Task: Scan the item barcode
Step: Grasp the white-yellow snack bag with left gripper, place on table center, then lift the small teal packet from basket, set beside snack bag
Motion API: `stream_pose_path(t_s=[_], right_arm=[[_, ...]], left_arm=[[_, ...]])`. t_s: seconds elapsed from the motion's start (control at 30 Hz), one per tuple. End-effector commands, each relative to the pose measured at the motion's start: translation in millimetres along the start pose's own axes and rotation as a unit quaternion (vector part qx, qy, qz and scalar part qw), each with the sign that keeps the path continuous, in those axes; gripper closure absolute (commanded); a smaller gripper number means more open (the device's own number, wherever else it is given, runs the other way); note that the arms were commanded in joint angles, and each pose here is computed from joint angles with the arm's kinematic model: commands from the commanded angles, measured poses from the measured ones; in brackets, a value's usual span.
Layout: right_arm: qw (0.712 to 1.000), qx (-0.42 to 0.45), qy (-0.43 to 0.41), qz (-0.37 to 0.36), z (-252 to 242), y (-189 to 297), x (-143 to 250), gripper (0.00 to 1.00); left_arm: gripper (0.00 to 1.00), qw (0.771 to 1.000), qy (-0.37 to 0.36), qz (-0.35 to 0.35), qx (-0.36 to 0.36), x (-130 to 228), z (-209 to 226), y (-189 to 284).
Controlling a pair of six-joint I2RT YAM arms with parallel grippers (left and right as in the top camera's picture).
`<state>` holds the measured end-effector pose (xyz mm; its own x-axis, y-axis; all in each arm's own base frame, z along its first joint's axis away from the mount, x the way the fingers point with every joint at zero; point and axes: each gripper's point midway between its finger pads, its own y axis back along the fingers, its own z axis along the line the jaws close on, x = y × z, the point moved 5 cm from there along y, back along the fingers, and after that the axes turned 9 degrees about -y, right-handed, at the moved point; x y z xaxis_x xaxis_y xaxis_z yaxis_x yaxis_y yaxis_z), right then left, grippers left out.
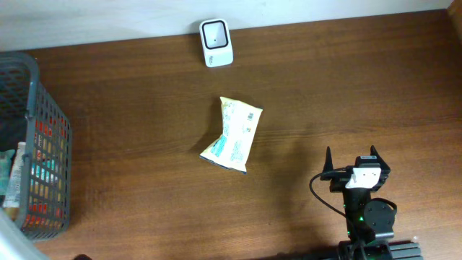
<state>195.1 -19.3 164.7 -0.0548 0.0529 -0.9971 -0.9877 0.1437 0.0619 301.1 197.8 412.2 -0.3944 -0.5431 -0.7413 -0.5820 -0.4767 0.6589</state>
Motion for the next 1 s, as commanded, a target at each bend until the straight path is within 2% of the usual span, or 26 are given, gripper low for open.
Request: stream_pose_path(t_s=[0.0, 0.13, 0.27, 0.4, 0.6, 0.7, 0.73, 0.77, 0.8, 0.87, 0.93, 0.97], right_arm=[[1.0, 0.005, -0.002, 0.001, -1, 0, 2, 0.02], [1.0, 0.005, -0.002, 0.001, -1, 0, 2, 0.02], [1.0, 0.005, -0.002, 0.001, -1, 0, 3, 0.01], [1.0, 0.005, -0.002, 0.001, -1, 0, 3, 0.02], [1.0, 0.005, -0.002, 0.001, -1, 0, 2, 0.01], [1.0, 0.005, -0.002, 0.001, -1, 0, 2, 0.01], [1.0, 0.005, -0.002, 0.001, -1, 0, 2, 0.02], [1.0, 0.005, -0.002, 0.001, -1, 0, 2, 0.02], [1.0, 0.005, -0.002, 0.001, -1, 0, 3, 0.01], [1.0, 0.005, -0.002, 0.001, -1, 0, 2, 0.02], [1.0, 0.005, -0.002, 0.001, -1, 0, 3, 0.01], [1.0, 0.005, -0.002, 0.001, -1, 0, 2, 0.01]], left_arm=[[0.01, 0.981, 0.144, 0.096, -0.091, 33, 63, -65], [0.0, 0.959, 0.168, 0.198, -0.117, 86, 80, -138], [0.11, 0.938, 0.16, 0.276, -0.136, 129, 84, -191], [0.11, 0.931, 0.123, 0.335, -0.08, 156, 63, -222], [0.16, 0.92, 0.101, 0.37, -0.084, 198, 53, -239], [0.57, 0.924, 0.097, 0.359, -0.093, 198, 57, -243], [0.78, 0.925, 0.097, 0.355, -0.092, 197, 56, -244], [0.93, 0.926, 0.097, 0.353, -0.092, 196, 56, -244], [1.0, 0.927, 0.097, 0.35, -0.09, 193, 56, -244], [1.0, 0.935, 0.086, 0.335, -0.081, 175, 52, -240], [1.0, 0.948, 0.073, 0.302, -0.066, 137, 45, -223], [1.0, 0.96, 0.066, 0.268, -0.054, 105, 39, -205]])
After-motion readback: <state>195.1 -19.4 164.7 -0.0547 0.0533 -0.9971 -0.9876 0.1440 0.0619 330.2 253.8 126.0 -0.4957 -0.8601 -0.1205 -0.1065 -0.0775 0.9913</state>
